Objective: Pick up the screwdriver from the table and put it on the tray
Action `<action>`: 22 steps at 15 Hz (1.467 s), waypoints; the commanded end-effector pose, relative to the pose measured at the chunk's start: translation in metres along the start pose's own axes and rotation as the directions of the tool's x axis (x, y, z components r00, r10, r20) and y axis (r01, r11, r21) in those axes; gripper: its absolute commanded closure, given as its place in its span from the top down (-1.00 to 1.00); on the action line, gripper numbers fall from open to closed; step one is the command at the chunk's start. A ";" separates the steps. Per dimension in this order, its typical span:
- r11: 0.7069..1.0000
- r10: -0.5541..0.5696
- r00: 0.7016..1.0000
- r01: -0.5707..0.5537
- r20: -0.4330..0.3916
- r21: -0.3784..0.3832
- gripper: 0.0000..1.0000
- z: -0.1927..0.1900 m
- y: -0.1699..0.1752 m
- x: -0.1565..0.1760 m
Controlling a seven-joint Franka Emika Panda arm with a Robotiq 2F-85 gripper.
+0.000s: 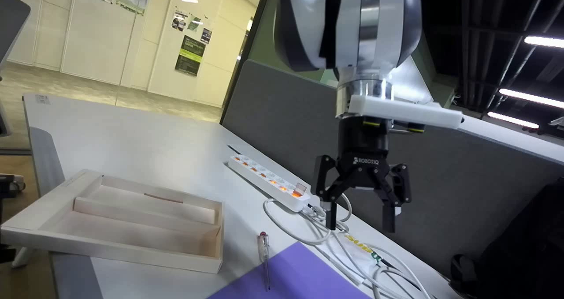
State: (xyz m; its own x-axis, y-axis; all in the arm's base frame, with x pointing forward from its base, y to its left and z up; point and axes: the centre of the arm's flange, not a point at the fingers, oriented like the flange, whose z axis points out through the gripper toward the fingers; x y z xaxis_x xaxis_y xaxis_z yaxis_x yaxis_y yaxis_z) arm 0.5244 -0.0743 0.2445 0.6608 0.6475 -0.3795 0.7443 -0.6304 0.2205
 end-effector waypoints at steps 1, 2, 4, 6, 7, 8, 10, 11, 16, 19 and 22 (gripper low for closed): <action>1.000 -0.014 0.999 0.014 -0.030 0.014 1.00 0.015 0.001 0.031; 1.000 -0.026 0.999 0.026 -0.018 0.011 1.00 0.015 -0.007 0.019; 0.999 -0.032 0.999 0.032 -0.021 0.022 1.00 0.022 -0.009 0.028; 0.999 -0.030 0.999 0.030 -0.024 0.019 1.00 0.020 -0.007 0.029; 0.999 -0.029 0.999 0.029 -0.025 0.017 1.00 0.020 -0.006 0.029; 0.999 -0.028 0.999 0.029 -0.026 0.017 1.00 0.019 -0.006 0.029; 0.999 -0.028 0.999 0.029 -0.026 0.017 1.00 0.019 -0.006 0.029; 0.999 -0.028 0.999 0.029 -0.026 0.017 1.00 0.019 -0.006 0.029; 0.999 -0.052 0.996 0.052 -0.069 0.005 1.00 0.022 -0.024 0.048; 0.993 -0.114 0.985 0.115 -0.131 0.005 1.00 0.023 -0.057 0.076; 0.984 -0.179 0.965 0.177 -0.192 -0.026 1.00 0.022 -0.092 0.100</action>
State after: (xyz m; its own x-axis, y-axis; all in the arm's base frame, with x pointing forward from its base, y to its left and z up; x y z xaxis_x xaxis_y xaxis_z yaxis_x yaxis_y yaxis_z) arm 0.5306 0.0114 0.1784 0.5442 0.7914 -0.2784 0.8387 -0.5208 0.1591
